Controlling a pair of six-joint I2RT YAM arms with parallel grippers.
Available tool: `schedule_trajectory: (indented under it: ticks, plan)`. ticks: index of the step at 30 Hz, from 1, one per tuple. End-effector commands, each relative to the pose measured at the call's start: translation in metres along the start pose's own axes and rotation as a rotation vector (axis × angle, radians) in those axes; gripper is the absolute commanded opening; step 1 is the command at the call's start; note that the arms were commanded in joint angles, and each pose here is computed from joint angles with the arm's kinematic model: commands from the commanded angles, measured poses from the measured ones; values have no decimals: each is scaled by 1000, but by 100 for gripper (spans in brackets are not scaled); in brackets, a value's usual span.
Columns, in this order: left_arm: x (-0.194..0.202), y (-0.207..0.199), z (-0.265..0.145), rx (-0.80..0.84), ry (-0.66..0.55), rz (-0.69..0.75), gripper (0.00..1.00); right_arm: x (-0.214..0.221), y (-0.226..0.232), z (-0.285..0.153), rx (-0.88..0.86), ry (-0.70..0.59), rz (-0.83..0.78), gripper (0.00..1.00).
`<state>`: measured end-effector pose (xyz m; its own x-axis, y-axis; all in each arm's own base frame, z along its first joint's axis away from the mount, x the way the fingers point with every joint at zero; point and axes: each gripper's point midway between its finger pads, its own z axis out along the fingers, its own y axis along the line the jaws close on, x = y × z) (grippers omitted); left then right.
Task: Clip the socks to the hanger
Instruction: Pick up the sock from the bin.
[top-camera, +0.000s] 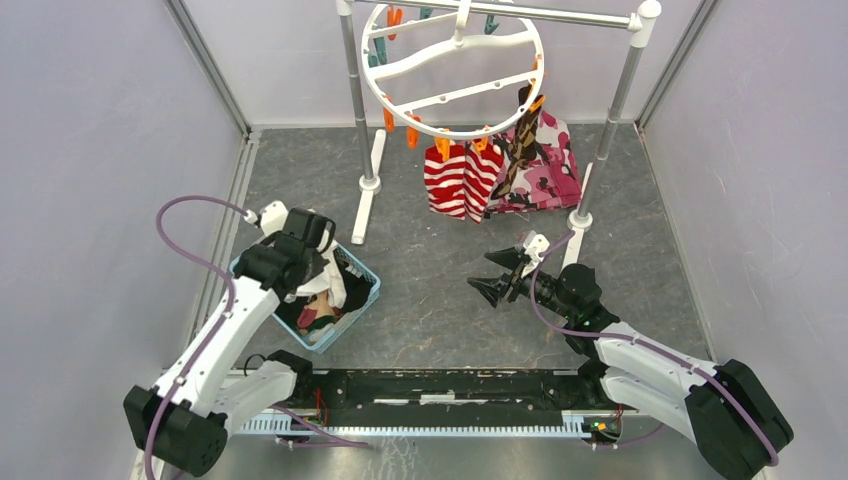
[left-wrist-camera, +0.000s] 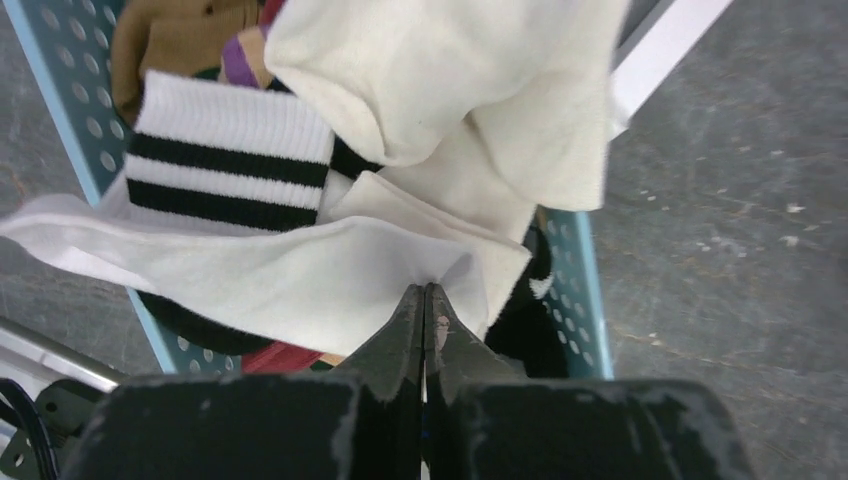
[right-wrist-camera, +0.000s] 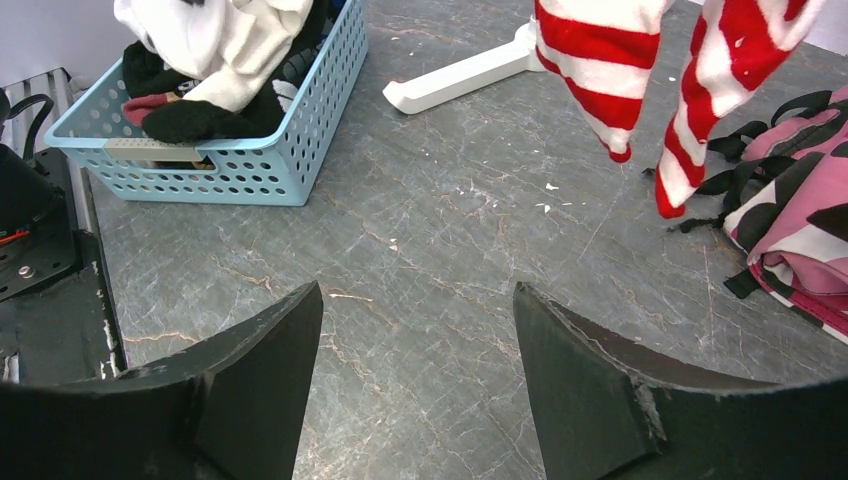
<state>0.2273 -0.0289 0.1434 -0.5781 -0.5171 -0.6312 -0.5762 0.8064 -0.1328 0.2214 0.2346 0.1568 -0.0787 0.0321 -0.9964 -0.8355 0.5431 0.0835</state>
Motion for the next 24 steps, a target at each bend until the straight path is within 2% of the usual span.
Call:
schedule_trajectory:
  ticks: [1, 6, 9, 12, 16, 20, 24]
  plan:
    - [-50, 3, -40, 79, -183, -8, 2, -6, 1, 1, -4, -26, -17, 76]
    - [-71, 5, -61, 122, -265, -15, 2, -4, 3, 1, -14, -24, -7, 76]
    - [-78, -15, -73, 233, -269, 28, 2, -5, 3, 1, -19, -28, -8, 76]
    - [-98, -31, -97, 336, -329, 77, 2, -8, 7, 0, -38, -40, -17, 76]
    - [-138, -31, -141, 410, -494, 113, 2, -15, 19, -1, -107, -71, -35, 76]
    - [-176, -28, -197, 538, -723, 68, 2, -16, 25, -1, -137, -78, -36, 76]
    - [-198, -24, -236, 619, -866, 30, 2, -17, 30, 0, -163, -80, -44, 76]
